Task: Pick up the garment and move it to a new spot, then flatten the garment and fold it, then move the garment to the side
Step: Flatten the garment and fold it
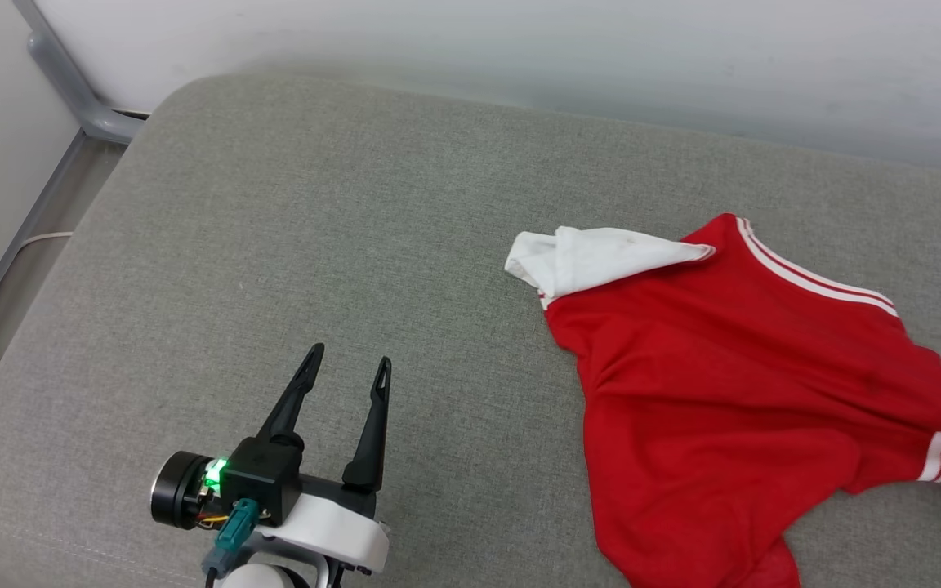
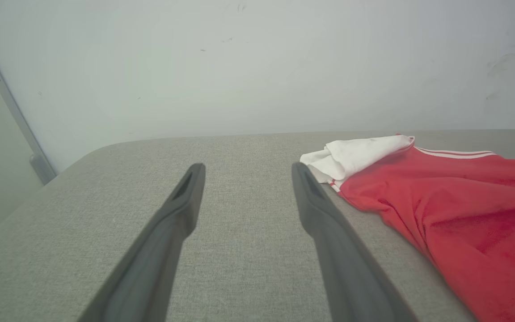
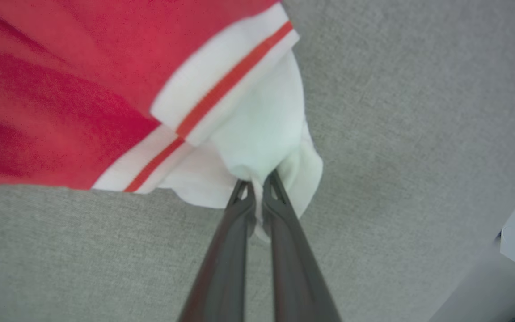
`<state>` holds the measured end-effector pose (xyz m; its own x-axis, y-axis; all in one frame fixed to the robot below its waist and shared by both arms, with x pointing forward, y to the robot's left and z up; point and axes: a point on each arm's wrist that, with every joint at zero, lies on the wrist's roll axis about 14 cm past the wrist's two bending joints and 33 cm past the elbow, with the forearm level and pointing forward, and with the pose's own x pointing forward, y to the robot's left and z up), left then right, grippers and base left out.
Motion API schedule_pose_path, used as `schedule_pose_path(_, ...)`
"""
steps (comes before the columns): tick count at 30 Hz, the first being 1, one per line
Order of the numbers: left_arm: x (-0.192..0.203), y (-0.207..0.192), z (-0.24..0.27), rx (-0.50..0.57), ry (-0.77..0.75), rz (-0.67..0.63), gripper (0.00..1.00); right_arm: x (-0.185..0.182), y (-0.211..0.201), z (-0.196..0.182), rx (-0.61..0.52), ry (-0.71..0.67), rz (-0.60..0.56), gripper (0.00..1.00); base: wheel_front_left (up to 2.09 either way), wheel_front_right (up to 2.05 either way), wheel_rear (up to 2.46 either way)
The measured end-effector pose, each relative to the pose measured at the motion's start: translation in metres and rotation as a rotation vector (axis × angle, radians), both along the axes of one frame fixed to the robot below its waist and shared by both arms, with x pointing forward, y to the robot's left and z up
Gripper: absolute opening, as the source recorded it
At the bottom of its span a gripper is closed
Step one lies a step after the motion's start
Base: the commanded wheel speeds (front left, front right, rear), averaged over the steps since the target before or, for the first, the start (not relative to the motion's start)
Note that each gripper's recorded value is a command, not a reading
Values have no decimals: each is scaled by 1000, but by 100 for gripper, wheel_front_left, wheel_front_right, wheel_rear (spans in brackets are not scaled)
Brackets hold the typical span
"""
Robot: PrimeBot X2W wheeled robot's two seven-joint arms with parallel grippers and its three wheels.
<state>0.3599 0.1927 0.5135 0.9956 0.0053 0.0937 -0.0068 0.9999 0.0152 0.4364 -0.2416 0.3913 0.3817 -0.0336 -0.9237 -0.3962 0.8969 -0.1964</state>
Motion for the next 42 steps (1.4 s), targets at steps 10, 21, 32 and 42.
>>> schedule_pose_path(10,1,-2,-4,-4,12,-9,100,-9,-20,-11,18,-33,-79,100,0,0,0)
schedule_pose_path(21,4,-17,7,-6,-27,-61,100,21,23,64,288,-500,-53,100,0,0,0)
schedule_pose_path(32,6,-34,19,-12,-69,-122,100,-11,47,143,512,-997,-64,100,0,0,0)
schedule_pose_path(42,11,-53,17,-40,-61,-191,100,-46,54,142,643,-1184,-215,100,0,0,0)
